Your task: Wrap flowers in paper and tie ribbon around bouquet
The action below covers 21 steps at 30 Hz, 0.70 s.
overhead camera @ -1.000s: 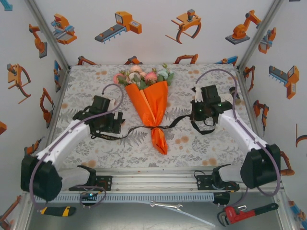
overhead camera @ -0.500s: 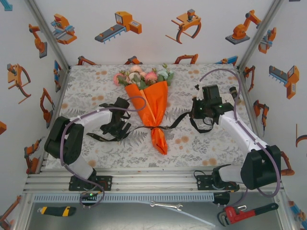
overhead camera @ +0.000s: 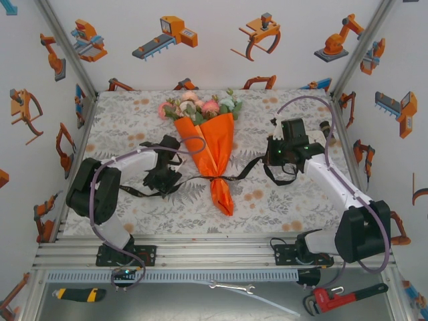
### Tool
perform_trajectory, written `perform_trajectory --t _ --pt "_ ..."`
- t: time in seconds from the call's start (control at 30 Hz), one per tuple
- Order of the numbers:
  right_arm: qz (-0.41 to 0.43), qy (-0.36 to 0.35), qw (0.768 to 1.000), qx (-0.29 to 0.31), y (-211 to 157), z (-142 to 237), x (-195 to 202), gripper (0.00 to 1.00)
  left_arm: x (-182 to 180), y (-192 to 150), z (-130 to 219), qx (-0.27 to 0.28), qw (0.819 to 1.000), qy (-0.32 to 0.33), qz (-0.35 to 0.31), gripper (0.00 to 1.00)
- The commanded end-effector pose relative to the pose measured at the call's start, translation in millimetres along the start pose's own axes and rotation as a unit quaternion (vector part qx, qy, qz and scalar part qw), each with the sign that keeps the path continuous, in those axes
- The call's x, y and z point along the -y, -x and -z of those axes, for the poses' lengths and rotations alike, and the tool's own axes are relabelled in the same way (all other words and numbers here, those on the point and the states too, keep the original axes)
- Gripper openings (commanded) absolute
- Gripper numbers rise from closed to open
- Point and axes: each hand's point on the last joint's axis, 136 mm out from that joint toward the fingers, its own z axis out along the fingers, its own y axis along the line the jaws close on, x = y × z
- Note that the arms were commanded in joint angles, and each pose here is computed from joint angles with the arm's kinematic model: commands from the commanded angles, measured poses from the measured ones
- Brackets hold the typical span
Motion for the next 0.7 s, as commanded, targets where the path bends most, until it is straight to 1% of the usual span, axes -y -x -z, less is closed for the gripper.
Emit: perform_trajectory --t 0.0,0.07,0.1,0.13,0.17,0.27,0.33,0.37,0.43,0.47,0.53,0.57,0.6,0.67 --pt "0.006 0.008 1.0 0.01 12.7 6.9 -4.9 0.0 5.5 -12.2 -7.1 -0.029 1.0 -0.009 -0.001 0.44" --pt "0.007 0.008 1.0 0.011 13.7 8.8 -5.1 0.0 3.3 -11.2 -7.7 -0.025 1.0 -0.003 0.004 0.3" --pt "0.007 0.008 1.0 0.012 13.9 9.9 -5.3 0.0 2.3 -9.6 -7.3 -0.02 1.0 0.0 0.006 0.2" --pt "0.007 0.007 1.0 0.013 14.1 10.9 -5.7 0.0 0.1 -7.0 -6.2 -0.013 1.0 0.006 0.011 0.07" --pt "0.005 0.007 1.0 0.016 15.1 12.7 -5.8 0.0 -1.7 -4.7 -4.5 -0.004 1.0 0.008 0.016 0.0" --pt "0.001 0.009 1.0 0.025 17.4 18.7 -7.7 0.0 -4.9 12.8 14.5 0.058 0.997 0.01 0.042 0.0" --pt "-0.006 0.012 0.999 0.035 20.4 25.1 -10.0 0.0 -7.5 28.4 38.8 0.12 0.99 0.007 0.071 0.0" --pt "-0.01 0.016 0.999 0.042 22.3 28.3 -12.1 0.0 -5.5 37.7 55.4 0.16 0.983 -0.006 0.086 0.0" --pt "-0.019 0.031 0.998 0.054 25.4 34.9 -18.0 0.0 5.7 54.9 89.3 0.243 0.964 -0.05 0.099 0.0" --pt "-0.025 0.041 0.997 0.058 26.5 36.6 -21.6 0.0 13.8 62.8 107.7 0.289 0.949 -0.081 0.102 0.0" --pt "-0.034 0.068 0.995 0.065 28.9 40.7 -31.0 0.0 30.8 74.1 143.0 0.369 0.914 -0.139 0.096 0.0" --pt "-0.04 0.084 0.993 0.066 29.0 41.5 -36.3 0.0 39.0 78.1 161.9 0.408 0.894 -0.164 0.089 0.0" --pt "-0.046 0.102 0.991 0.067 29.9 42.0 -42.2 0.0 46.8 80.6 178.4 0.441 0.876 -0.181 0.078 0.0" --pt "-0.057 0.142 0.986 0.07 32.1 43.7 -55.1 0.0 56.4 84.7 203.0 0.488 0.845 -0.205 0.07 0.0"
